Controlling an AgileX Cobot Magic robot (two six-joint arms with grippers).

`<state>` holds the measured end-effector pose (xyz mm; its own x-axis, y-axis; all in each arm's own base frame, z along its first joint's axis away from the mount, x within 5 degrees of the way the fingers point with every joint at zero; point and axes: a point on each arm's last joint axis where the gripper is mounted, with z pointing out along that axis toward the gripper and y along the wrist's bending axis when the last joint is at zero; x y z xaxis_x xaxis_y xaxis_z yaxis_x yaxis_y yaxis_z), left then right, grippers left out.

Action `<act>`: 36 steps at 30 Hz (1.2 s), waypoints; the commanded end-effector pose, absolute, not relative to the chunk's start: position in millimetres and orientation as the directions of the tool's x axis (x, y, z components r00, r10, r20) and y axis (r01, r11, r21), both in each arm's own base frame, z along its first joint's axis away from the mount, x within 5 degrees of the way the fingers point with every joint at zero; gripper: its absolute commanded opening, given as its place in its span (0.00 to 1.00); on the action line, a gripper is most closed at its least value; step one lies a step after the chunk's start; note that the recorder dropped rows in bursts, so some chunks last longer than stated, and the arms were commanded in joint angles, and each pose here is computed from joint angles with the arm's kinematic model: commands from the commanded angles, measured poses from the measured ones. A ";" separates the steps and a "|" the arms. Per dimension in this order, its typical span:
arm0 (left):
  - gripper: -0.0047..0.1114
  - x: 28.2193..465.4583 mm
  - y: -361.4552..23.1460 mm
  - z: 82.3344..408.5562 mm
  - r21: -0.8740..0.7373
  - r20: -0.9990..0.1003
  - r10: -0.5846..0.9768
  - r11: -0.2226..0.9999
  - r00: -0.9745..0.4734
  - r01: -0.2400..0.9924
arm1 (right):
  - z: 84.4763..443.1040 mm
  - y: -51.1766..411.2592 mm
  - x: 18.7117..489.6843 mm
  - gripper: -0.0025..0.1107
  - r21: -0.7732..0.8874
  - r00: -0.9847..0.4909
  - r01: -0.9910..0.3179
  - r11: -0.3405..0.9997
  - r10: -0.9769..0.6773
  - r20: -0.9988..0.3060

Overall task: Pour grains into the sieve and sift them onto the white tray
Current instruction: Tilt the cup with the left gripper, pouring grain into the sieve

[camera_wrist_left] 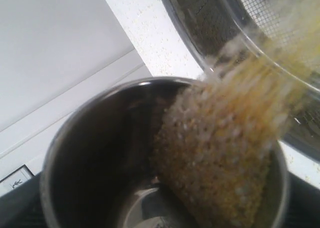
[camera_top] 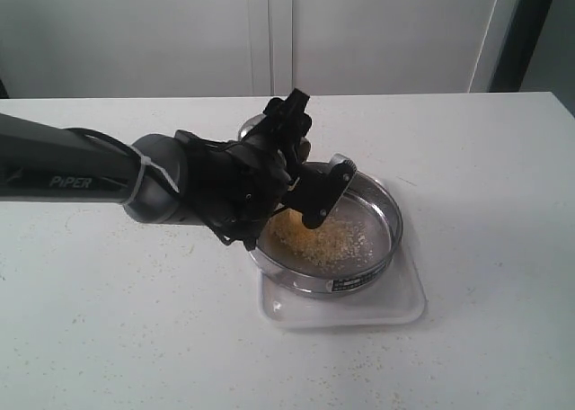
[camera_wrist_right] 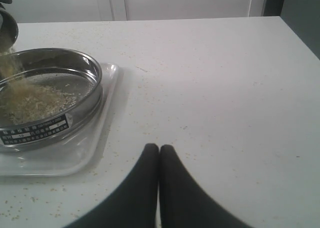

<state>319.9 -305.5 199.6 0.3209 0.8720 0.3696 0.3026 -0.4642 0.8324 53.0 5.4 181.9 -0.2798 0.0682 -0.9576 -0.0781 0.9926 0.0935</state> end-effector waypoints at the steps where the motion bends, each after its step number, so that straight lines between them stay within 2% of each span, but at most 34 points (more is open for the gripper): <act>1: 0.04 318.5 -307.8 204.9 0.839 0.384 0.870 -0.469 0.310 0.276 | 181.6 4.9 53.1 0.02 0.095 -0.267 -0.069 0.993 0.073 -0.961; 7: 0.04 316.3 -309.1 205.5 0.838 0.394 0.868 -0.475 0.302 0.271 | 181.6 4.9 53.1 0.02 0.095 -0.267 -0.069 0.993 0.073 -0.961; 18: 0.04 307.4 -313.5 209.0 0.807 0.484 0.833 -0.543 0.268 0.233 | 181.6 4.9 53.1 0.02 0.095 -0.267 -0.069 0.993 0.073 -0.961; 22: 0.04 302.2 -314.1 212.3 0.787 0.536 0.815 -0.577 0.221 0.216 | 181.6 4.9 53.1 0.02 0.095 -0.267 -0.069 0.993 0.073 -0.961; 36: 0.04 297.4 -310.6 217.9 0.782 0.574 0.810 -0.585 0.120 0.213 | 181.6 4.9 53.1 0.02 0.095 -0.267 -0.069 0.993 0.073 -0.961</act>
<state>300.8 -308.0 211.0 0.1444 0.8133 0.5636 0.2422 -0.5813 0.7768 53.0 5.4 181.9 -0.2798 0.0682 -0.9576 -0.0781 0.9926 0.0935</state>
